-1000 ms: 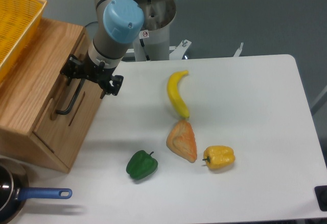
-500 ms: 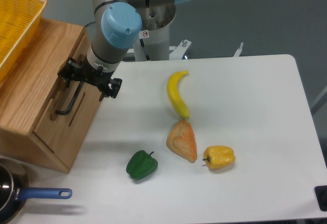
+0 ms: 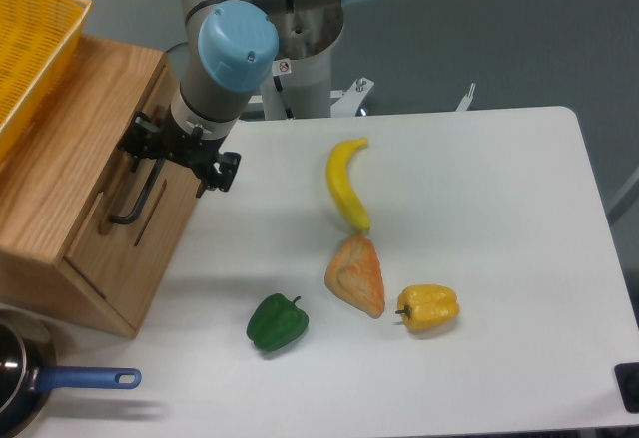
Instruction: Slide open the top drawer
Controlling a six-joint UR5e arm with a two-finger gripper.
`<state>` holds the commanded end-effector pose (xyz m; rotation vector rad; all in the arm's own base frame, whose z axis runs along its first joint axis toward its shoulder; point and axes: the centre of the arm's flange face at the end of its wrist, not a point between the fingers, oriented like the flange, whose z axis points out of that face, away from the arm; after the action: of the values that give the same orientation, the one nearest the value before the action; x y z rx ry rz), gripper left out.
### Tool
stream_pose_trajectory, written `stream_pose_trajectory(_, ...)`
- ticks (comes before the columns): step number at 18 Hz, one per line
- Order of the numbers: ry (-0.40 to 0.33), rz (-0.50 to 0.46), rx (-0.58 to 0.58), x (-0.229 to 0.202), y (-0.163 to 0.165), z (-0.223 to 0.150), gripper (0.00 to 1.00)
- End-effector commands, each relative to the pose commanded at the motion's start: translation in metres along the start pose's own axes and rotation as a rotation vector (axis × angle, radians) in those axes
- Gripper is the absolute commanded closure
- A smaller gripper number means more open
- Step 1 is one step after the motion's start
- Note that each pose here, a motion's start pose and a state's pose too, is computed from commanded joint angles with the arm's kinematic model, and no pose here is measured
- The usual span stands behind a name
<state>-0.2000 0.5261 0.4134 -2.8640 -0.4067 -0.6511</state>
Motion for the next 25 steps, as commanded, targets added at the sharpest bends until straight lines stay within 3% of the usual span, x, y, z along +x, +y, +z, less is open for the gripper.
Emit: stream_pose_trajectory(25,-0.039,-0.019,-0.019,-0.015,0.002,0.000,0.00)
